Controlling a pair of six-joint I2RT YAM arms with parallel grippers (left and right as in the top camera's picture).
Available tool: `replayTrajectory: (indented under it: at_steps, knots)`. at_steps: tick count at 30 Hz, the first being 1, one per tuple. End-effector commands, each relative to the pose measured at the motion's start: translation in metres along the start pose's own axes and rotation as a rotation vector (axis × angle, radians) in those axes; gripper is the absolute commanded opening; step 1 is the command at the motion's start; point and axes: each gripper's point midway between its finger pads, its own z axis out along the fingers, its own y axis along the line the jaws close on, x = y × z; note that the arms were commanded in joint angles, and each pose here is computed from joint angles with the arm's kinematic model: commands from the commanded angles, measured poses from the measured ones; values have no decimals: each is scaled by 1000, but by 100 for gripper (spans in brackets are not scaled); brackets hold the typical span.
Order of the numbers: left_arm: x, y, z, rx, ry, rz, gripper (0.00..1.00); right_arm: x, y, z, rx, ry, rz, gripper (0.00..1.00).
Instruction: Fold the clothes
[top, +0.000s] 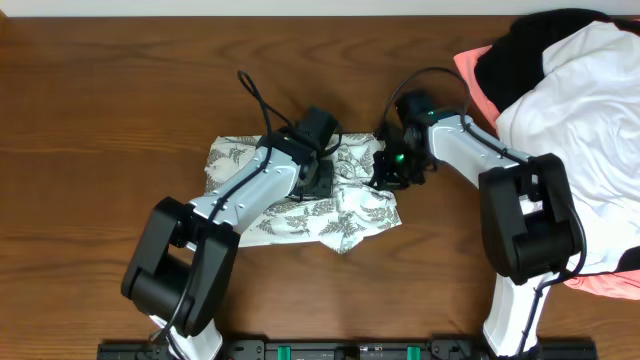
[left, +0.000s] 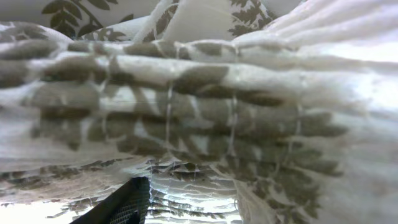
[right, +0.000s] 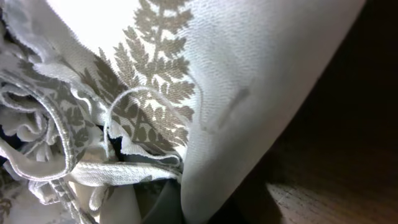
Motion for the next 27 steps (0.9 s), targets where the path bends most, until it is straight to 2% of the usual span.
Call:
replayTrajectory:
  at_steps: [1,12,24,27]
  knots:
    - [3,4,5,-22,17,11,57,2,-22,7,46,17,73,1]
    - [5,6,5,-26,27,11,57,-3,-90,-28,61,-29,250,1]
    - [5,6,5,-31,24,6,57,2,-88,-26,70,-7,228,1]
    - [5,-14,4,80,41,3,57,2,-83,-24,72,-3,213,1]
